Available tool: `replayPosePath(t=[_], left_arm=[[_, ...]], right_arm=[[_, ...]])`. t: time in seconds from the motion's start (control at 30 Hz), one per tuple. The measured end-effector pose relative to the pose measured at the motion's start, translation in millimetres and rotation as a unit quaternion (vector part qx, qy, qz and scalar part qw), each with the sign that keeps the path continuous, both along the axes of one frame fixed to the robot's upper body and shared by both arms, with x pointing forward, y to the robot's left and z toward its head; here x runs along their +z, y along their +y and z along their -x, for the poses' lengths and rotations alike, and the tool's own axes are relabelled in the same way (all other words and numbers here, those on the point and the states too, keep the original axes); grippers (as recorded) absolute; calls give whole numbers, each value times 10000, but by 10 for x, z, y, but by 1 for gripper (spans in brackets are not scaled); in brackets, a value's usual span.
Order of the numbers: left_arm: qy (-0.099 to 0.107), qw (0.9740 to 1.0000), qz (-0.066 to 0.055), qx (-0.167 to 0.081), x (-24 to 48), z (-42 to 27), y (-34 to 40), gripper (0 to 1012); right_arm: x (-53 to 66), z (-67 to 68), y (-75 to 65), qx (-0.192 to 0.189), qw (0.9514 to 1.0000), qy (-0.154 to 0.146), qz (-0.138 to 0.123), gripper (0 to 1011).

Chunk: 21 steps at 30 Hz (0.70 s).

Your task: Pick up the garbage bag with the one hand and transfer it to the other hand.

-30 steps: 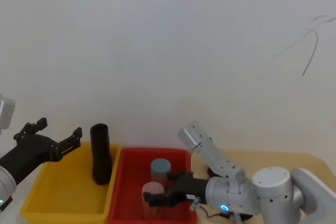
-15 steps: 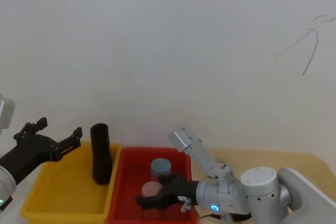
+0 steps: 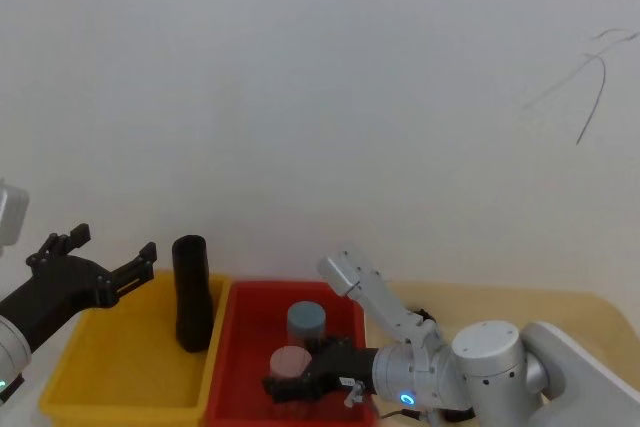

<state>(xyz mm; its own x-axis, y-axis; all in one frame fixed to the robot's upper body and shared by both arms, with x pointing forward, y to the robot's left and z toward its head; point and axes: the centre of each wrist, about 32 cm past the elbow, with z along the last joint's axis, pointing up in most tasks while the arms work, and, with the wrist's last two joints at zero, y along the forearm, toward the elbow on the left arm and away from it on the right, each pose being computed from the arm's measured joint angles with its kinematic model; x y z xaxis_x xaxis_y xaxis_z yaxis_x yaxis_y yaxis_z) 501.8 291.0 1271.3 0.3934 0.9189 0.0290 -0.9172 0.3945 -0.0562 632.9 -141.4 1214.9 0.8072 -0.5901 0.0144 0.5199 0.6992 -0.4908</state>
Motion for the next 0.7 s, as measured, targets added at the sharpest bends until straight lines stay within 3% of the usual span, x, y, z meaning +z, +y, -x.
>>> replayPosePath(t=[0.27, 0.63, 0.7], left_arm=[[0, 10000, 0, 0, 0, 0, 0, 1002], [0, 10000, 0, 0, 0, 0, 0, 1002], [0, 10000, 0, 0, 0, 0, 0, 1002]], right_arm=[[-29, -25, 5, 17, 10000, 8, 37, 973], [-52, -43, 10, 37, 10000, 12, 67, 663], [-51, -43, 9, 36, 10000, 11, 67, 663]])
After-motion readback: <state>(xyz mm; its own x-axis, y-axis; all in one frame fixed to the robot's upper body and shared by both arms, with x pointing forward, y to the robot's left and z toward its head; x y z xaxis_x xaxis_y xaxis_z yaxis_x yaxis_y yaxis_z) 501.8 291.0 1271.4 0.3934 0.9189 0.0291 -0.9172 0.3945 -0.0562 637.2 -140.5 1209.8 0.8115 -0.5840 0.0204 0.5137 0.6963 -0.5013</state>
